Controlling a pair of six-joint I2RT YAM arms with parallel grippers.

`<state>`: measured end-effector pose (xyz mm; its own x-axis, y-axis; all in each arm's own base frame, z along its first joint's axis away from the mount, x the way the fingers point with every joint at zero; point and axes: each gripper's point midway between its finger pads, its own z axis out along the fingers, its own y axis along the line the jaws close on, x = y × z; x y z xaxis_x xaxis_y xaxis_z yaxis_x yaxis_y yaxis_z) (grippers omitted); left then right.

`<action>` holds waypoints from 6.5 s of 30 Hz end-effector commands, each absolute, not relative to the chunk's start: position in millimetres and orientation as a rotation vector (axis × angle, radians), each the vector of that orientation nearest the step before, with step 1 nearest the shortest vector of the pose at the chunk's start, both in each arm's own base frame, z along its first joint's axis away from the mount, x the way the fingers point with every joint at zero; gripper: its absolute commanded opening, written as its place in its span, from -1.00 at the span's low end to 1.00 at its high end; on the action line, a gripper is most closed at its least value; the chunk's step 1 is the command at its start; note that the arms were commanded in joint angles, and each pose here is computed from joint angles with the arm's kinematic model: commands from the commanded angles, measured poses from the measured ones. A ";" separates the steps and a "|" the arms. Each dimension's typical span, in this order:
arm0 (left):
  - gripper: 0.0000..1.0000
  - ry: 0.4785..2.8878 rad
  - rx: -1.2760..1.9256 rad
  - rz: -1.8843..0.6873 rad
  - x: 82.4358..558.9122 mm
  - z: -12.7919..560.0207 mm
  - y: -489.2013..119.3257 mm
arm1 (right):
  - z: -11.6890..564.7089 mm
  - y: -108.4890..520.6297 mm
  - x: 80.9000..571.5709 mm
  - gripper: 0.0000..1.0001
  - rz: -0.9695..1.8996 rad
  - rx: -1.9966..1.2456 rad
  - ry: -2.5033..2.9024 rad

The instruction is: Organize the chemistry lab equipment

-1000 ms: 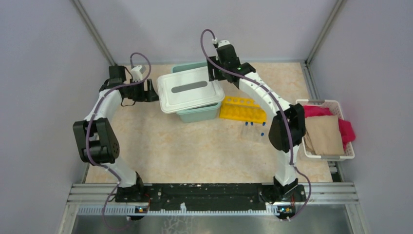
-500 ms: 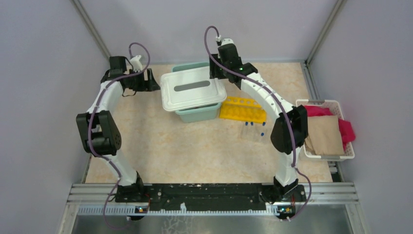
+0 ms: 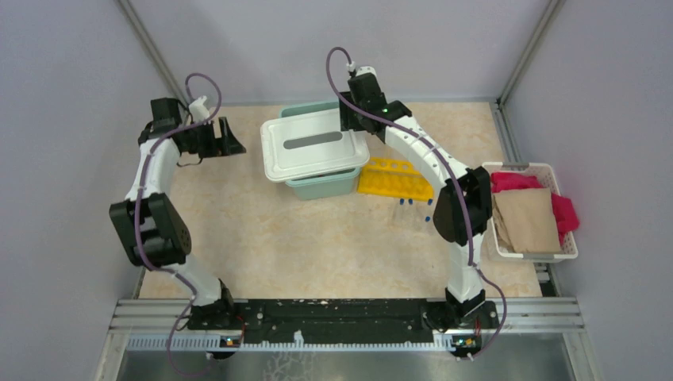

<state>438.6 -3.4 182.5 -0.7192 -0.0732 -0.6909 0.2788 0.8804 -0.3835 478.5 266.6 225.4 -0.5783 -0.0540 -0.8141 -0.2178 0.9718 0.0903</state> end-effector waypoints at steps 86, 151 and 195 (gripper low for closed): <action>0.75 2.257 0.335 -0.359 411.8 158.6 -47.1 | 258.8 297.9 553.6 0.36 0.511 -0.184 2.053; 0.66 2.140 0.343 -0.227 550.1 171.4 -75.8 | 257.1 291.3 356.1 0.14 0.766 -0.257 2.185; 0.75 2.199 0.298 -0.525 442.1 187.0 -96.5 | 202.1 275.0 455.4 -0.21 0.538 0.127 2.238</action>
